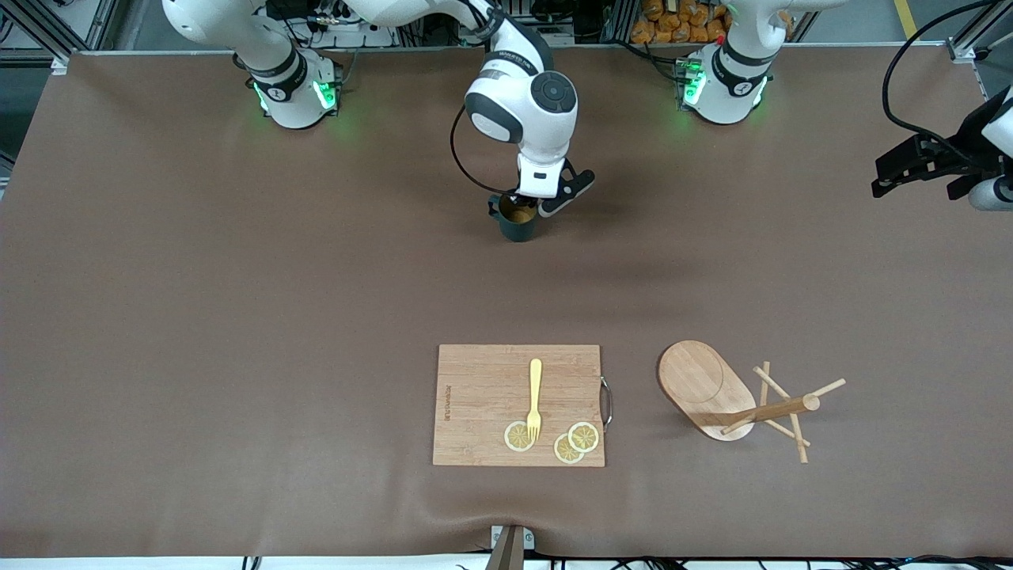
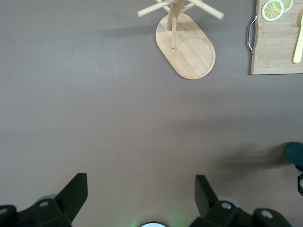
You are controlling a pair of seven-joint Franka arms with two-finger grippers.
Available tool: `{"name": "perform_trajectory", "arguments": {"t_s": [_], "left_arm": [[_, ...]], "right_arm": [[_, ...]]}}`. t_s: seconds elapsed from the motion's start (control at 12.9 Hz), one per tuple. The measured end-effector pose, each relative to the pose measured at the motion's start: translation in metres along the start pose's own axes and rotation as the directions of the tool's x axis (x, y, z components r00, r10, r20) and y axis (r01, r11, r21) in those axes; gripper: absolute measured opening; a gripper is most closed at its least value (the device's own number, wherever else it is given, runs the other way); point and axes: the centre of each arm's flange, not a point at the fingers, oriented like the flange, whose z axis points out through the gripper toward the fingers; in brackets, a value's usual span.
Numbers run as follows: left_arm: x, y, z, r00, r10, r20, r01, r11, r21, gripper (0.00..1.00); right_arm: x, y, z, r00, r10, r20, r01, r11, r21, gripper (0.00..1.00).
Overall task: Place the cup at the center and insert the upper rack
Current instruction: 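Carry the teal mug to the table center and set it down, then open the right gripper and lift it away from the mug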
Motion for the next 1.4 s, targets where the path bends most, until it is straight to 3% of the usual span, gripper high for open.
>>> {"name": "perform_trajectory", "arguments": {"t_s": [0.23, 0.47, 0.85, 1.09, 1.24, 1.4], "left_arm": [[0.0, 0.0, 0.0, 1.0, -0.017, -0.001, 0.017, 1.0, 0.0, 1.0], [0.0, 0.002, 0.0, 0.999, -0.042, -0.001, 0.042, 0.999, 0.0, 1.0], [0.0, 0.015, -0.002, 1.0, -0.025, -0.004, 0.025, 1.0, 0.001, 1.0], [-0.004, 0.038, -0.008, 0.998, -0.059, -0.017, 0.059, 0.998, 0.001, 1.0], [-0.008, 0.058, -0.012, 0.995, -0.102, -0.024, 0.102, 0.995, 0.0, 1.0], [-0.013, 0.085, -0.013, 0.985, -0.168, -0.027, 0.168, 0.986, 0.0, 1.0]], "right_arm": [[0.005, 0.001, 0.003, 1.0, -0.021, -0.014, 0.021, 0.999, -0.029, 0.05], [0.012, 0.003, -0.006, 0.999, -0.019, -0.037, 0.017, 0.999, -0.029, 0.36], [0.024, 0.011, -0.031, 0.998, 0.001, -0.06, -0.003, 1.0, -0.029, 0.44], [0.033, 0.049, -0.093, 0.997, 0.044, -0.063, -0.047, 0.998, -0.042, 0.73], [0.032, 0.117, -0.168, 0.991, 0.095, -0.089, -0.099, 0.994, -0.045, 0.96], [0.006, 0.226, -0.251, 0.979, 0.19, -0.076, -0.194, 0.979, -0.057, 1.0]]}}
